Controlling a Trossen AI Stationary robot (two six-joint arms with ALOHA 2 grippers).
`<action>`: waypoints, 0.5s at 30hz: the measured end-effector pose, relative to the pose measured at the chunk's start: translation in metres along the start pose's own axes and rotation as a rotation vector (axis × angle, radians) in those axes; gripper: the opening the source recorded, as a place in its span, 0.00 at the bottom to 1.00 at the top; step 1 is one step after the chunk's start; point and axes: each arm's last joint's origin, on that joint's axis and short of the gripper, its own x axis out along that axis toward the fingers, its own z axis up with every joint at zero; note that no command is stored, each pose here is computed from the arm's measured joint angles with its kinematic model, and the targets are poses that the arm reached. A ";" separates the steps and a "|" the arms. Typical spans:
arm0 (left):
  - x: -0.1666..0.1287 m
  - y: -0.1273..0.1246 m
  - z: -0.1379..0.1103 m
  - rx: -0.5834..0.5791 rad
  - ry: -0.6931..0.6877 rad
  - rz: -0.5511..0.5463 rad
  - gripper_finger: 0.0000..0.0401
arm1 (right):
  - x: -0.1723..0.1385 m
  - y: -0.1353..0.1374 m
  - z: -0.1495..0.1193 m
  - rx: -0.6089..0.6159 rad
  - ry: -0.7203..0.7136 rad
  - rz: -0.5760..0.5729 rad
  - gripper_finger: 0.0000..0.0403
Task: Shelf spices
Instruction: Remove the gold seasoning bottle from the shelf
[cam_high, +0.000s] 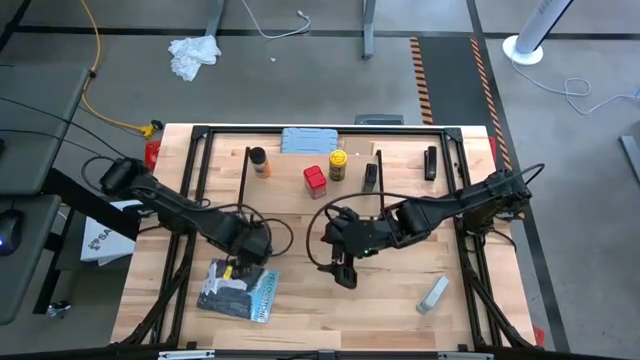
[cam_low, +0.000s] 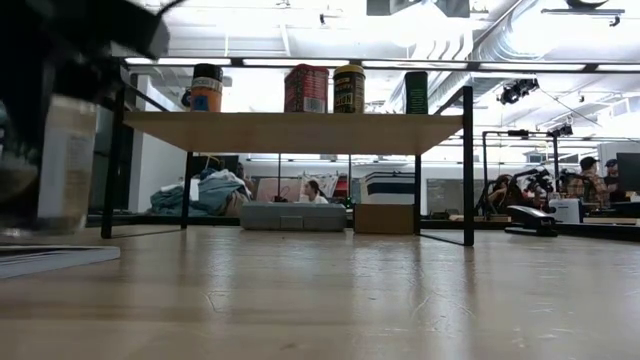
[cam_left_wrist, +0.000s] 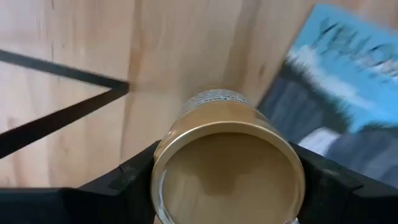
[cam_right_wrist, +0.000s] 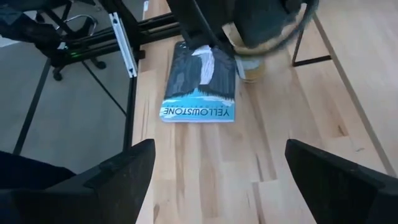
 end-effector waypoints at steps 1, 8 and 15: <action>0.003 0.000 0.001 0.011 0.008 0.006 0.70 | 0.000 0.000 0.000 -0.001 0.001 0.001 0.88; 0.006 -0.006 0.008 0.017 -0.027 -0.024 0.85 | 0.000 0.004 -0.002 -0.012 0.009 0.020 0.88; -0.024 -0.007 0.014 0.028 -0.104 -0.077 0.86 | 0.000 0.003 -0.002 -0.038 0.009 0.019 0.88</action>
